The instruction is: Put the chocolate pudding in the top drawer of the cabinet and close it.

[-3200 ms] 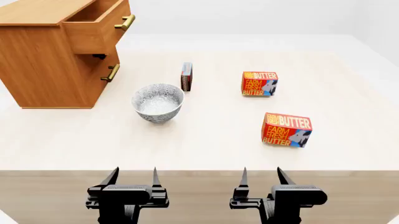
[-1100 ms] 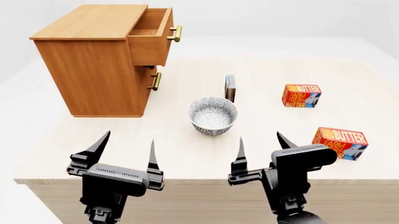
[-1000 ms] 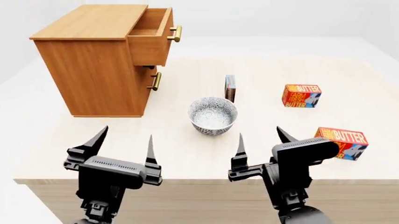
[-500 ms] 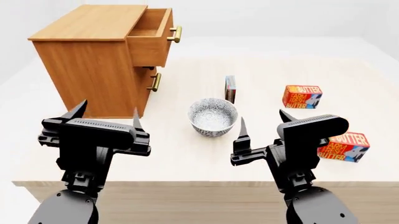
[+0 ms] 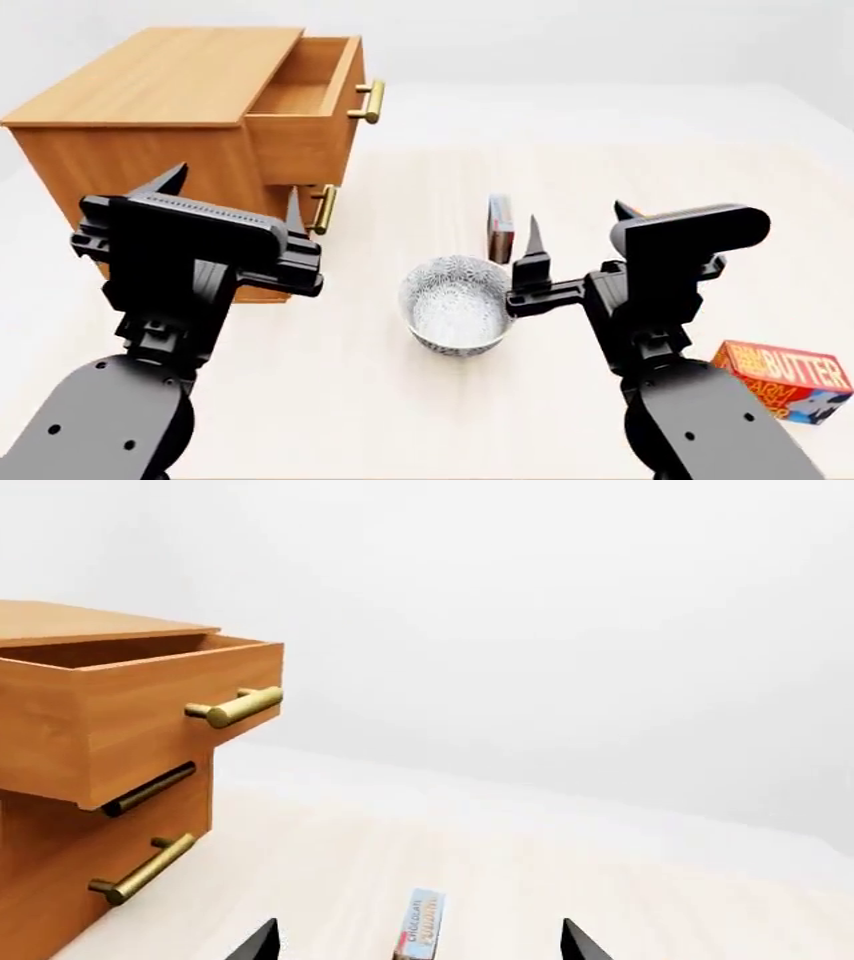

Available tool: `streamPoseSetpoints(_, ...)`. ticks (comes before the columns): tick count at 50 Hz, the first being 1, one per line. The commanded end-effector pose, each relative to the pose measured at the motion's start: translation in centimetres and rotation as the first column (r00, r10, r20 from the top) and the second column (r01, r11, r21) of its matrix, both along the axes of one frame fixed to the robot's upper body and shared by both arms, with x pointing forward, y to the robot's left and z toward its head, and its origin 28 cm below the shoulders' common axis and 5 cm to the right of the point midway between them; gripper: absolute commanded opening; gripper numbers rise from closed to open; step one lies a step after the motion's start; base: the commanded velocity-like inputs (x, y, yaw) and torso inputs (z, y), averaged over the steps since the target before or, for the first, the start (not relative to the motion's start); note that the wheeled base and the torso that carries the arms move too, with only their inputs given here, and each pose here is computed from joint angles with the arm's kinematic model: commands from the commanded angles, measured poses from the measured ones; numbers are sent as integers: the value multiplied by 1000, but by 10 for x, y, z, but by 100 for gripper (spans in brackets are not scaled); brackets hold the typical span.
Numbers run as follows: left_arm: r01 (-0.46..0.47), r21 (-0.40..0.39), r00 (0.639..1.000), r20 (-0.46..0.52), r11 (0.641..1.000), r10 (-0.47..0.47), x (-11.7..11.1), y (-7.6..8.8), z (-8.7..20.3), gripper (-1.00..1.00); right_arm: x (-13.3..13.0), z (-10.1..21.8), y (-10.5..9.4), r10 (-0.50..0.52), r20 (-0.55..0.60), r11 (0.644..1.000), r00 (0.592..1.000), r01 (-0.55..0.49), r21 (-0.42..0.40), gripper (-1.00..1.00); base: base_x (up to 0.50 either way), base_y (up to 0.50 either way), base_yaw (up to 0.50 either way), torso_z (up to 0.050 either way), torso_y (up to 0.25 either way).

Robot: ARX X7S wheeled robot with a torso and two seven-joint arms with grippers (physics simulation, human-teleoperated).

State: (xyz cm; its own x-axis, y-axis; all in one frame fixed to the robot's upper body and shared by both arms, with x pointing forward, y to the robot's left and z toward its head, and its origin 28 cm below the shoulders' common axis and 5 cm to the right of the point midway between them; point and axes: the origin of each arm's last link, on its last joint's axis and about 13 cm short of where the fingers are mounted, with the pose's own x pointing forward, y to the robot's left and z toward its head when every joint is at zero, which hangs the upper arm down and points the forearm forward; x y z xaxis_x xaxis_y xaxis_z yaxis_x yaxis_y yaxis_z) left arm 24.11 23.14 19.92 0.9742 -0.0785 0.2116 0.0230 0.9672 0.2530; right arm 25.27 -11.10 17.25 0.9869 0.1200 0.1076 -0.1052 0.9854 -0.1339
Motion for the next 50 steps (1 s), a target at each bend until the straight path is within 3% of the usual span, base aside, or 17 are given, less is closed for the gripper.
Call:
streamPoseSetpoints(1,11,4,1000,4,1000,-11,2,1,12,100,2,4,-2,-3,6,1000,1000,3,-1,100,453,0,0,0,0)
streamPoseSetpoints(31,51,-5,997,56,999,-51,-7,4,23,100,0,2,0,-12,4,1000,1000,12,-18,100,444,0,0,0,1)
streamPoseSetpoints(46,49,-10,998,38,999,-49,2,5,19,100,1,1,4,-25,10,999,1000,26,-44,100,39,0,0,0,1)
streamPoseSetpoints(50,94,-41,995,-12,995,-95,5,1,28,100,1,1,5,-30,6,999,1000,30,-41,100,0,0,0,0,0)
